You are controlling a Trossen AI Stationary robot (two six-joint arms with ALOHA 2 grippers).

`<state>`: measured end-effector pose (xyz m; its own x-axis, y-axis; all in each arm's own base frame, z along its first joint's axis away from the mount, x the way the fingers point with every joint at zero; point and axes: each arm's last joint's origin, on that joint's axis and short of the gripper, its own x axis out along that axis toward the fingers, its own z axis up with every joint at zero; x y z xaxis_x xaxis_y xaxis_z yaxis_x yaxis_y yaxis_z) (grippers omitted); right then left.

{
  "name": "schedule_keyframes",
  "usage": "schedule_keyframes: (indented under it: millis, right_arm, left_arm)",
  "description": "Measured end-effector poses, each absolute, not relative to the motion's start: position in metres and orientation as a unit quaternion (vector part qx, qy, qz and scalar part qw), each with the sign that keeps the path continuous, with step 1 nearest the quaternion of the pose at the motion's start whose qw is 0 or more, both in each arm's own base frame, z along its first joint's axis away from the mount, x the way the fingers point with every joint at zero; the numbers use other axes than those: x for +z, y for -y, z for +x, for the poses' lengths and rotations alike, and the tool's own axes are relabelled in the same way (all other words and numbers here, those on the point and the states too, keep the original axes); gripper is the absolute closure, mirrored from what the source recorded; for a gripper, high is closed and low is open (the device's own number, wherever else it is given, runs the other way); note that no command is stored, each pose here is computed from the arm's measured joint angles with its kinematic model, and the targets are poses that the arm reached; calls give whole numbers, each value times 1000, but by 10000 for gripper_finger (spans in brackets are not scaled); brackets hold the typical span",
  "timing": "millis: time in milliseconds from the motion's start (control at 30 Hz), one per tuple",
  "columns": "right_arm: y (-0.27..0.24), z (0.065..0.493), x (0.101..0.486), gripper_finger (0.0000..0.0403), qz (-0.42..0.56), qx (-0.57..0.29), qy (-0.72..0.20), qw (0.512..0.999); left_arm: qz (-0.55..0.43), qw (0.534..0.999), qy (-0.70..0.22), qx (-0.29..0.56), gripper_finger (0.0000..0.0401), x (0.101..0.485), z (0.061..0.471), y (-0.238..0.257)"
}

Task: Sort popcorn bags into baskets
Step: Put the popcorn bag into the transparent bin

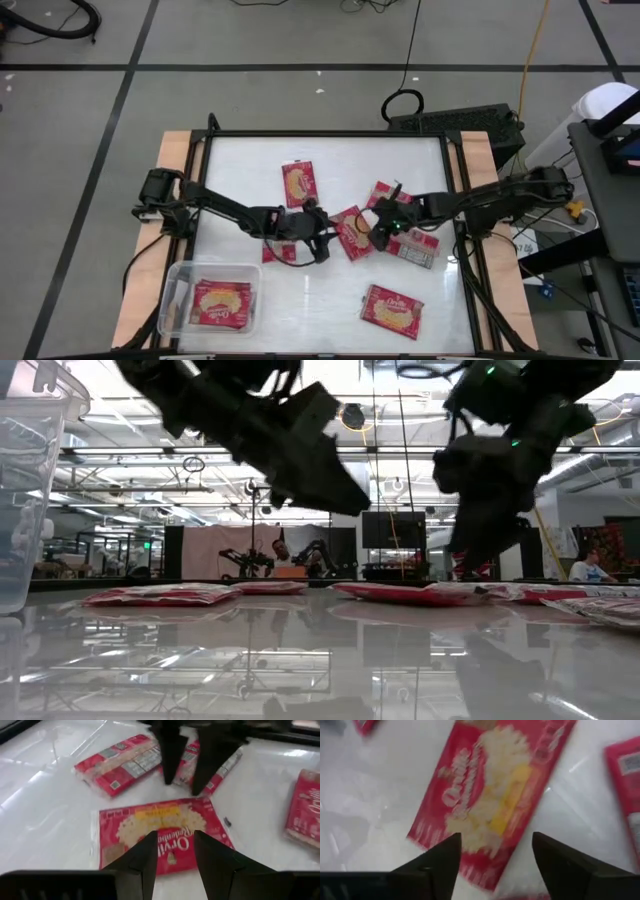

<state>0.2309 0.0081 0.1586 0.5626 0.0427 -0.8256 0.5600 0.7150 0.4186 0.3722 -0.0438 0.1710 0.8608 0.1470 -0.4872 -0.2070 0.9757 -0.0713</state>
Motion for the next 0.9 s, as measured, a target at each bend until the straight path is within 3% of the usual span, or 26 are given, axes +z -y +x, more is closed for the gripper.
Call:
schedule_keyframes:
  millis: [167,467,900]
  right_arm:
    - [4,236,152,145,353,-169,-439,809]
    - [7,246,128,156,371,-151,-475,784]
    - [6,261,130,208,365,-85,-423,825]
  left_arm:
    - [-51,939,-321,111,272,160,385,34]
    - [-80,920,-368,107,272,134,393,20]
    - [-94,905,-402,102,272,126,390,17]
